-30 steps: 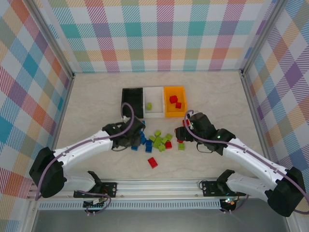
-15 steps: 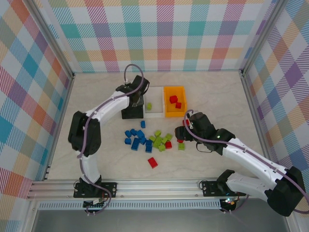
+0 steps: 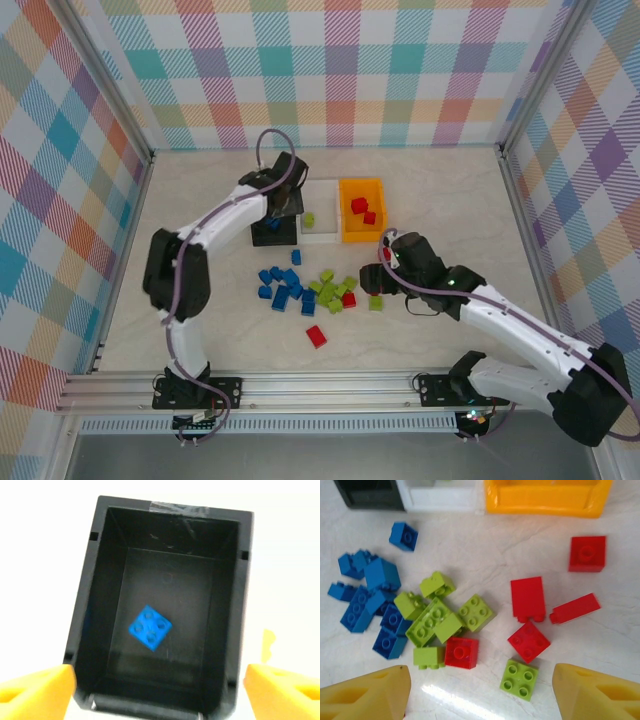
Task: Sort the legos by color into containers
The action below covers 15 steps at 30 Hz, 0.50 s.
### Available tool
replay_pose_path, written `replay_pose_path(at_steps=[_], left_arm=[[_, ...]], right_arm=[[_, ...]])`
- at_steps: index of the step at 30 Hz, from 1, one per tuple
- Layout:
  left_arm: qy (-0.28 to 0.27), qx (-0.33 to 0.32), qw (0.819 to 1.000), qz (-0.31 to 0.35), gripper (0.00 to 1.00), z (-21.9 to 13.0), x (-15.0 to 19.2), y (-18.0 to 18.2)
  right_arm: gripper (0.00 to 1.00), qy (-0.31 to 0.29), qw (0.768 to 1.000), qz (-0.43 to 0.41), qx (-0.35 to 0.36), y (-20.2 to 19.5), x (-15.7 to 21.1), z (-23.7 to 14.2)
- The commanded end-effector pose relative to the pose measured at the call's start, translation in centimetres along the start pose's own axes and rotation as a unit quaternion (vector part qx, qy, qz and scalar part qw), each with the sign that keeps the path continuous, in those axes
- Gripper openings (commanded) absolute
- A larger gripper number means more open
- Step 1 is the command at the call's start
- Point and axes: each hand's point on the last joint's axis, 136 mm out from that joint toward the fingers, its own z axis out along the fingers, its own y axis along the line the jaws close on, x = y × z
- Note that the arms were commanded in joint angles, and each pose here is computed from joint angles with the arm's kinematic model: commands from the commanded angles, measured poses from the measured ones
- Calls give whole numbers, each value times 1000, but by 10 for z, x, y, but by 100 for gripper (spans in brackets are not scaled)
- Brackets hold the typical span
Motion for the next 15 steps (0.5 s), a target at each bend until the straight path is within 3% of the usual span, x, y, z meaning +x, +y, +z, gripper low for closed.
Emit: replay_pose_path(at_steps=[1, 7, 10, 15], left_arm=[[-68, 92, 993, -24, 100, -85, -13, -11], [-47, 141, 988, -32, 100, -119, 60, 15], [-29, 154, 986, -50, 100, -120, 100, 38], [-2, 154, 986, -70, 100, -115, 151, 72]], right_arm=[[71, 44, 998, -32, -45, 25, 10, 15], [70, 69, 994, -75, -29, 52, 1, 54], [70, 74, 993, -86, -15, 59, -13, 78], [62, 114, 988, -107, 5, 62, -18, 120]])
